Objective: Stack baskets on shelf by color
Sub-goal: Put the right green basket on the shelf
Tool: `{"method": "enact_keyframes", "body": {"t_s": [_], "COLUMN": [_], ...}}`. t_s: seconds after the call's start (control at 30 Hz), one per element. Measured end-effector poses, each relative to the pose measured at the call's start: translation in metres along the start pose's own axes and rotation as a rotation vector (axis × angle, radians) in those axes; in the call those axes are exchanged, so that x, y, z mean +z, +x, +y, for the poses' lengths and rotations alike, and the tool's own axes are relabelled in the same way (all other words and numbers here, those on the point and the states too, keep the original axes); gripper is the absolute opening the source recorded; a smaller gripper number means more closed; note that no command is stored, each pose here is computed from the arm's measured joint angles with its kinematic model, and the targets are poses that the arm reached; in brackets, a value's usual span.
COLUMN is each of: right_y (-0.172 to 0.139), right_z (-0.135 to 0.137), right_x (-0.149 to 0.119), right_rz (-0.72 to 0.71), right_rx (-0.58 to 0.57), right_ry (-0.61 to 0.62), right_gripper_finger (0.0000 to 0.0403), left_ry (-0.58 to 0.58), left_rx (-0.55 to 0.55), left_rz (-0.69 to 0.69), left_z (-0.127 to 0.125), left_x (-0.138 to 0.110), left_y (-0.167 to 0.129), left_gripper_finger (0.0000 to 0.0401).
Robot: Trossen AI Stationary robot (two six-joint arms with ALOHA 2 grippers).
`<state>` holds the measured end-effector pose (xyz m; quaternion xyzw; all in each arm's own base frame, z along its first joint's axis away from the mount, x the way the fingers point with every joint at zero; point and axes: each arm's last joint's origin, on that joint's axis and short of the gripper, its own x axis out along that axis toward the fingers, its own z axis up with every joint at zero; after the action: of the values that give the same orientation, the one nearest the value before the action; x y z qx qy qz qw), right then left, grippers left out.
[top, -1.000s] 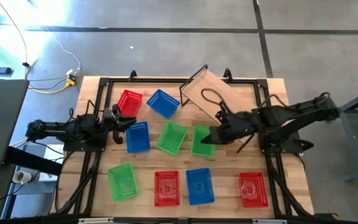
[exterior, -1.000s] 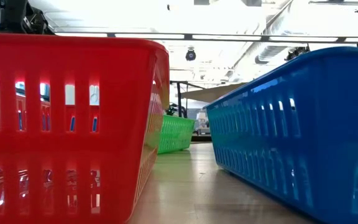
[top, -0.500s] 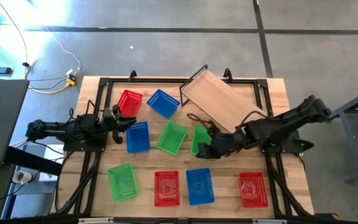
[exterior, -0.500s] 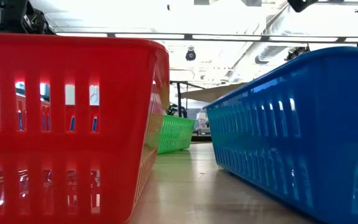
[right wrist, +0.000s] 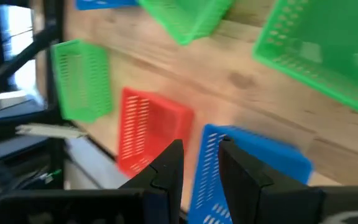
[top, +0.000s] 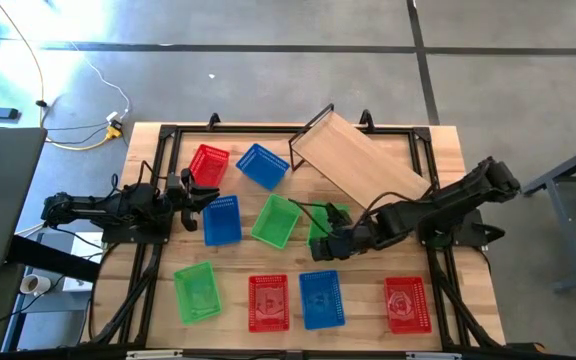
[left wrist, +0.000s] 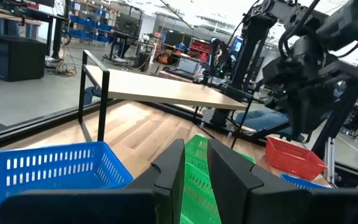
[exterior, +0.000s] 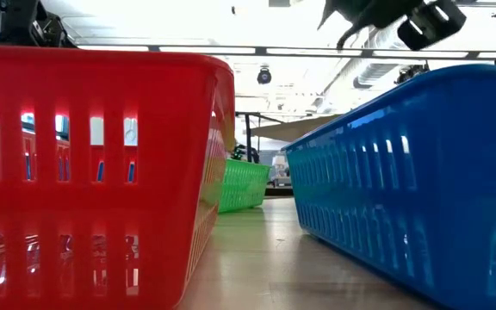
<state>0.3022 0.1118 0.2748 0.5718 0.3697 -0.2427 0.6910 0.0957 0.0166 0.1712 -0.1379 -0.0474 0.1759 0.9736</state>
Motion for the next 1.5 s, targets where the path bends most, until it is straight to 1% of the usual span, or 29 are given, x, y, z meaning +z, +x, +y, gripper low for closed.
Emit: {"method": "enact_keyframes", "body": {"t_s": [0.07, 0.1, 0.3, 0.47, 0.57, 0.8, 0.87, 0.93, 1.0, 1.2, 1.5], "right_y": [0.006, 0.009, 0.02, 0.024, 0.025, 0.026, 0.029, 0.034, 0.041, 0.057, 0.078], "right_z": [-0.003, -0.004, -0.006, -0.006, -0.006, -0.008, -0.009, -0.011, -0.013, -0.018, -0.028], "right_x": [-0.001, -0.001, 0.0, 0.005, 0.008, 0.01, 0.01, 0.009, 0.009, 0.015, 0.02], "right_rz": [-0.002, 0.004, 0.03, 0.08, 0.093, 0.108, 0.116, 0.129, 0.145, 0.115, 0.161], "right_rx": [-0.036, -0.048, -0.086, -0.074, -0.074, -0.082, -0.086, -0.104, -0.131, -0.209, -0.295], "right_ry": [-0.02, -0.055, -0.32, -0.551, -0.66, -0.941, -1.028, -1.09, -1.112, -1.106, -1.089], "right_gripper_finger": [0.0087, 0.0087, 0.0087, 0.0087, 0.0088, 0.0114, 0.0122, 0.0125, 0.0126, 0.0126, 0.0126], "left_ry": [0.0, 0.0, 0.0, 0.0, 0.0, 0.0, 0.0, 0.0, 0.0, 0.0, 0.0], "left_rx": [0.0, 0.0, 0.0, 0.0, 0.0, 0.0, 0.0, 0.0, 0.0, 0.0, 0.0], "left_rz": [0.0, 0.0, -0.001, 0.0, 0.0, 0.0, 0.0, 0.0, 0.0, 0.0, 0.0], "left_z": [0.0, 0.0, 0.0, 0.0, 0.0, 0.0, 0.0, 0.0, 0.0, 0.0, 0.0], "left_x": [0.0, 0.0, 0.0, 0.0, 0.0, 0.0, 0.0, 0.0, 0.0, 0.0, 0.0], "left_y": [0.0, 0.0, 0.0, 0.0, 0.0, 0.0, 0.0, 0.0, 0.0, 0.0, 0.0], "left_gripper_finger": [0.0062, 0.0062, 0.0062, 0.0062, 0.0062, 0.0062, 0.0062, 0.0062, 0.0062, 0.0062, 0.0062]}}
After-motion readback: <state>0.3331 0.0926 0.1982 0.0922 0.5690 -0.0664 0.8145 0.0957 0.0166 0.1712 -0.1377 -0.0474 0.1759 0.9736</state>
